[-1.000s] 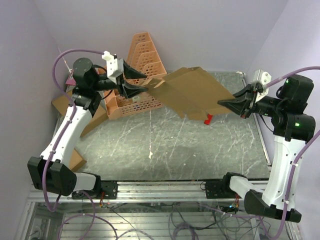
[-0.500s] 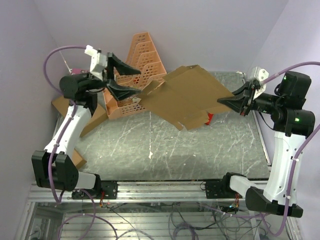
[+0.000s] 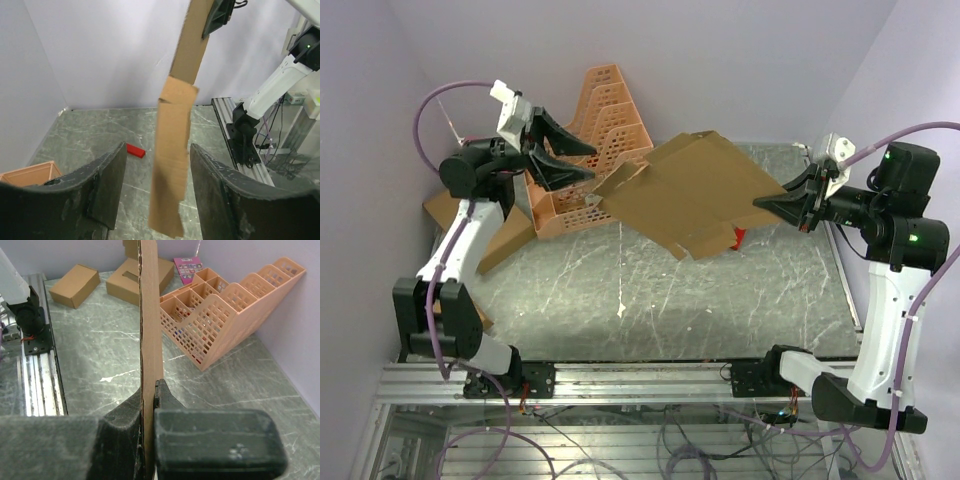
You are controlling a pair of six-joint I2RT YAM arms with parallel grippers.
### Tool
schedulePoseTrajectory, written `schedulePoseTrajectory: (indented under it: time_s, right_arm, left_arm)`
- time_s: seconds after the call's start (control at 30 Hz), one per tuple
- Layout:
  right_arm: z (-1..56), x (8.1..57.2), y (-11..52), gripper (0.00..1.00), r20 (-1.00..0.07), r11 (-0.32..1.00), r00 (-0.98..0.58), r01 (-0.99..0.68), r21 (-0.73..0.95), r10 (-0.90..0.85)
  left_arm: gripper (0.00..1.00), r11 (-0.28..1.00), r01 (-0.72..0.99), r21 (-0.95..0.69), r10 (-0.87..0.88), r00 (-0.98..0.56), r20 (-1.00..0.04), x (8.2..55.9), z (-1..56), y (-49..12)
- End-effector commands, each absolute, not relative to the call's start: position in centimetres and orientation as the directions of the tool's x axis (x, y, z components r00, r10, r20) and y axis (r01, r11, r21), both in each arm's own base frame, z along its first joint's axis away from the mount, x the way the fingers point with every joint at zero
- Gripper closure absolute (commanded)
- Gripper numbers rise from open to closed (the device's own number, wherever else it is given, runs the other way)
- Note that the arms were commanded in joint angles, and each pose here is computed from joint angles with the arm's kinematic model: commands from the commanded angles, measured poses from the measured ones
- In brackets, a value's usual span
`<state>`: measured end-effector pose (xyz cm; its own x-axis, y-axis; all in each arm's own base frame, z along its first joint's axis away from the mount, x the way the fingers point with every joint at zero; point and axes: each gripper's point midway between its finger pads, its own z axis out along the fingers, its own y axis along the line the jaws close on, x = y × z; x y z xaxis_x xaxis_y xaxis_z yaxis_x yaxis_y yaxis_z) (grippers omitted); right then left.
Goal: Fold the paper box
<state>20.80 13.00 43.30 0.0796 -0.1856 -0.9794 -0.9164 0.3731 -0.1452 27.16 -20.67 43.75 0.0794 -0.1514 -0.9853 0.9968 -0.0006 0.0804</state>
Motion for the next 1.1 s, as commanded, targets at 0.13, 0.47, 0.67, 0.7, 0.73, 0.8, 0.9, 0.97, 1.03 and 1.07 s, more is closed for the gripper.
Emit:
schedulePoseTrajectory:
  time_s: [0.13,0.47,0.67,0.7,0.73,0.8,0.9,0.97,1.03,1.07]
  right_arm:
    - [44.2,20.0,13.4,1.0,-0.976,0.353,0.114,-0.919,-0.174,-0.184]
    - [44.2,20.1,13.6,1.0,-0.978,0.346,0.111,-0.923,-0.166,-0.175]
    - [44.2,20.3,13.6,1.0,-0.979,0.35,0.107,-0.923,-0.163,-0.174]
    - [44.3,20.3,13.6,1.0,-0.979,0.347,0.108,-0.923,-0.163,-0.171]
    - [44.4,20.2,13.6,1.0,-0.98,0.344,0.109,-0.925,-0.163,-0.169]
    - [44.5,20.0,13.7,1.0,-0.98,0.339,0.112,-0.926,-0.163,-0.165]
    - [44.6,19.8,13.8,1.0,-0.981,0.333,0.114,-0.929,-0.162,-0.159]
    - [44.7,19.7,13.9,1.0,-0.981,0.331,0.114,-0.93,-0.16,-0.155]
    - [44.7,19.7,13.9,1.0,-0.982,0.332,0.114,-0.93,-0.159,-0.153]
    - [44.8,19.7,13.9,1.0,-0.982,0.333,0.112,-0.93,-0.157,-0.152]
  left_arm:
    - [0.45,-0.073,0.993,0.094,-0.172,0.081,-0.982,27.4,44.0,-20.9]
    - [0.39,-0.197,0.979,0.041,-0.124,0.017,-0.992,26.2,41.2,-24.3]
    - [0.31,-0.22,0.974,0.049,-0.118,0.023,-0.993,25.4,40.9,-24.8]
    - [0.32,-0.219,0.974,0.049,-0.117,0.024,-0.993,25.4,40.7,-24.8]
    - [0.32,-0.219,0.975,0.048,-0.118,0.023,-0.993,25.5,40.6,-24.8]
    - [0.33,-0.215,0.975,0.051,-0.129,0.023,-0.991,25.8,40.6,-24.9]
    - [0.33,-0.209,0.976,0.057,-0.155,0.025,-0.988,26.2,40.9,-25.1]
    - [0.34,-0.205,0.976,0.071,-0.172,0.035,-0.984,26.3,41.2,-25.2]
    - [0.33,-0.191,0.976,0.104,-0.2,0.065,-0.978,26.2,41.6,-25.2]
    - [0.31,-0.182,0.976,0.12,-0.215,0.08,-0.973,26.1,41.6,-25.2]
